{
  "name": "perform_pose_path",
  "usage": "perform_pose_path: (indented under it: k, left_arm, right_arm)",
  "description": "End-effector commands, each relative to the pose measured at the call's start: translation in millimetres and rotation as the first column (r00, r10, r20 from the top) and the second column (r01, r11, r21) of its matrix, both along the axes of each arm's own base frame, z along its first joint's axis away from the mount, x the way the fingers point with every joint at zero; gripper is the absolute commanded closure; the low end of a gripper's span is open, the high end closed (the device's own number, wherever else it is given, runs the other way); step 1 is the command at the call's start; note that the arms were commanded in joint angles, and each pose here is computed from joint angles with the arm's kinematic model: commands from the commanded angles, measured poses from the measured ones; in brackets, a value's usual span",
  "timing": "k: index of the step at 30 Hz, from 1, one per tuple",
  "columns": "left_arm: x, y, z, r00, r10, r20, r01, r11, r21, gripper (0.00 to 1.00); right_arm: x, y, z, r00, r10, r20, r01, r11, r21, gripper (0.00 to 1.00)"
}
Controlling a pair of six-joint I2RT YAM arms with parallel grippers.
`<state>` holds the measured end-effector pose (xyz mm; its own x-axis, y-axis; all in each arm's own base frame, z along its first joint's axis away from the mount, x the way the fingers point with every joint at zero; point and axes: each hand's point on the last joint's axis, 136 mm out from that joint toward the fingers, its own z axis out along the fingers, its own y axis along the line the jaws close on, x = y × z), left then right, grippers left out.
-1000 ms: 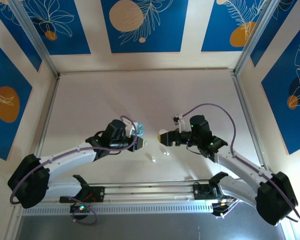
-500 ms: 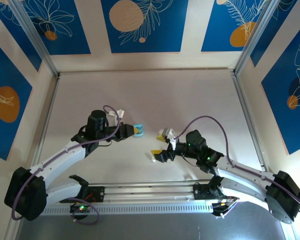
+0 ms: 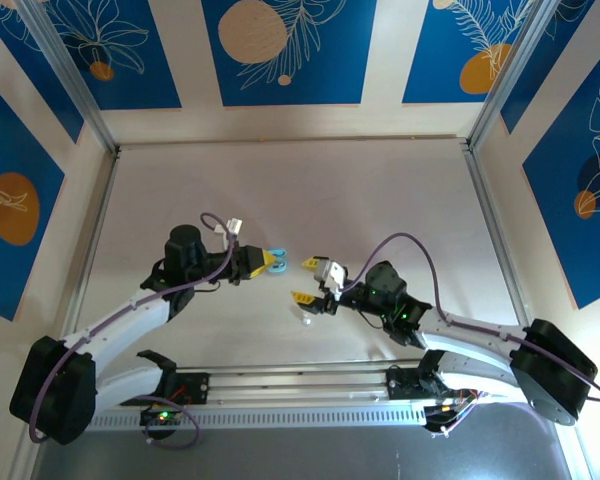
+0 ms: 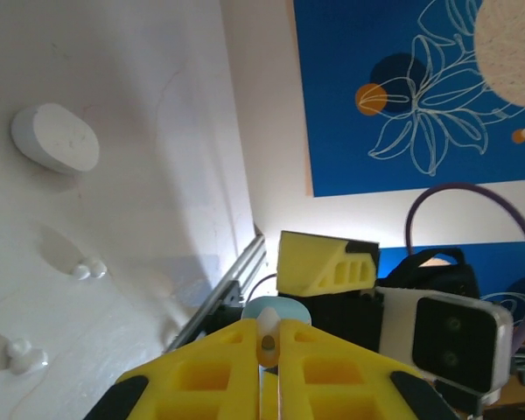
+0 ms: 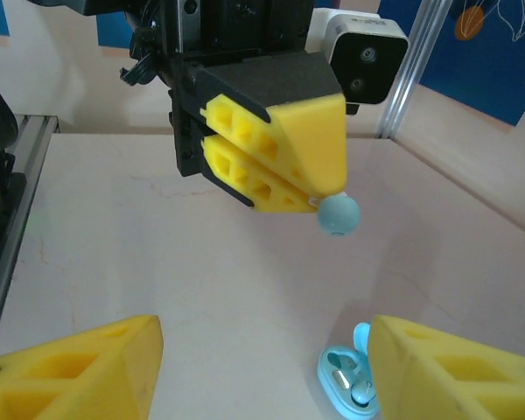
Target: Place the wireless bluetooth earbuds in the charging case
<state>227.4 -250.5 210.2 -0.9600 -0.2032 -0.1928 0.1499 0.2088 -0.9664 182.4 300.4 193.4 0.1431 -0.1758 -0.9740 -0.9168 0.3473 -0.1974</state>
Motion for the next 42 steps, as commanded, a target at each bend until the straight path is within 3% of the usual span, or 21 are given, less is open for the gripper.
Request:
perform_pose_path:
  k: [1,18,42]
  left_arm:
    - [-1,1,10,1.000,-0.009,0.011,0.010,0.998,-0.062,0.90]
    - [-3,3,14,1.000,0.006,-0.020,-0.008,0.991,-0.136,0.91]
    - [-1,3,9,1.000,0.004,-0.025,-0.007,0.990,-0.144,0.91]
  right_arm:
    - [12,5,30,0.991,-0.060,0.120,0.051,0.996,0.076,0.40]
    - [35,22,43,0.994,-0.075,0.080,0.061,0.984,0.167,0.51]
    - [41,38,35,1.000,-0.011,0.024,0.008,0.989,0.151,0.67]
